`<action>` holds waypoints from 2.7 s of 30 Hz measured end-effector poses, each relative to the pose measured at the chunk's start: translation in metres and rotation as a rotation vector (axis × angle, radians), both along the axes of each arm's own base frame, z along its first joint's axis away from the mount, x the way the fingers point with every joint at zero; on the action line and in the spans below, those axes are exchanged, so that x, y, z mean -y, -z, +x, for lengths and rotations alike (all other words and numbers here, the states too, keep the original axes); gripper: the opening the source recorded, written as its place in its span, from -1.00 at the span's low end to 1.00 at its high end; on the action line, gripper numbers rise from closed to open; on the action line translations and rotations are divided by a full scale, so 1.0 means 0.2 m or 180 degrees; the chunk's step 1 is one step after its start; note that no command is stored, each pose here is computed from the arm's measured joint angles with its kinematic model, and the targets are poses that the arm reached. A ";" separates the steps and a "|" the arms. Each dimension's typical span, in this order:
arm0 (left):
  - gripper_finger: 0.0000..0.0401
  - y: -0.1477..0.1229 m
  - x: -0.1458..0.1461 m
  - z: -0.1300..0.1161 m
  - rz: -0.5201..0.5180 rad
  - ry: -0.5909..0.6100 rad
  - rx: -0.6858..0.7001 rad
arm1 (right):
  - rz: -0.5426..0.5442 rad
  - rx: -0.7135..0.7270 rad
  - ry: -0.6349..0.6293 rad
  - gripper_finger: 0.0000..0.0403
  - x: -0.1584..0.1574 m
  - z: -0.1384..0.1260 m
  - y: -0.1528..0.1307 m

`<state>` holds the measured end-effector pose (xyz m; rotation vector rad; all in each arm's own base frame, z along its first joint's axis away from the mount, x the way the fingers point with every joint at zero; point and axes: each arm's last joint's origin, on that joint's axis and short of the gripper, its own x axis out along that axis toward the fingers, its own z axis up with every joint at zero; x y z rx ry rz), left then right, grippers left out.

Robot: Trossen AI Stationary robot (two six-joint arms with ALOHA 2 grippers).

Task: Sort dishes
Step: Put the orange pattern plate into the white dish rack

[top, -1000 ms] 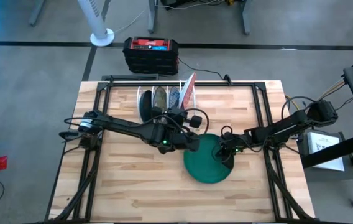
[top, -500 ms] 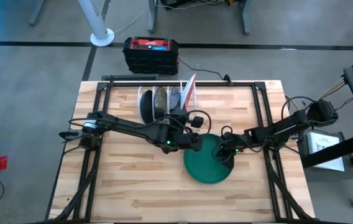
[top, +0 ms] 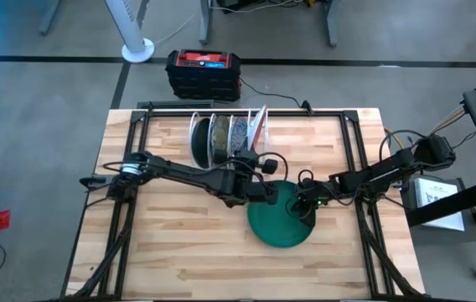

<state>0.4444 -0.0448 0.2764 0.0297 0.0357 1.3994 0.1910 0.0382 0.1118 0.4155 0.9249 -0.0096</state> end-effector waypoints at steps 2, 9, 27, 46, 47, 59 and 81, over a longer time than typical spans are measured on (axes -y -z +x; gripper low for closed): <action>-0.89 0.02 0.00 0.01 0.0000 -0.0004 0.0003 | 0.0000 -0.0001 0.0000 -1.00 0.00 0.00 0.00; -0.89 0.09 -0.01 0.03 0.0022 -0.0039 0.0010 | -0.0003 -0.0006 -0.0002 -1.00 0.00 0.00 0.00; -0.89 0.28 -0.06 0.10 0.0028 -0.0125 -0.0012 | -0.0022 -0.0008 -0.0026 -1.00 0.00 0.00 0.00; -0.89 0.40 -0.08 0.08 -0.0129 -0.0098 0.0201 | -0.0024 -0.0013 -0.0028 -1.00 0.00 0.00 0.00; -0.89 0.41 -0.09 0.08 -0.0157 -0.0092 0.0220 | -0.0024 -0.0014 -0.0028 -1.00 0.00 0.00 0.00; -0.89 0.50 -0.10 0.04 -0.0415 -0.0035 0.0234 | -0.0033 -0.0013 -0.0039 -1.00 0.00 0.00 0.00; -0.74 0.56 -0.18 0.03 -0.0809 -0.0035 0.0181 | -0.0036 -0.0011 -0.0044 -1.00 0.00 0.00 0.00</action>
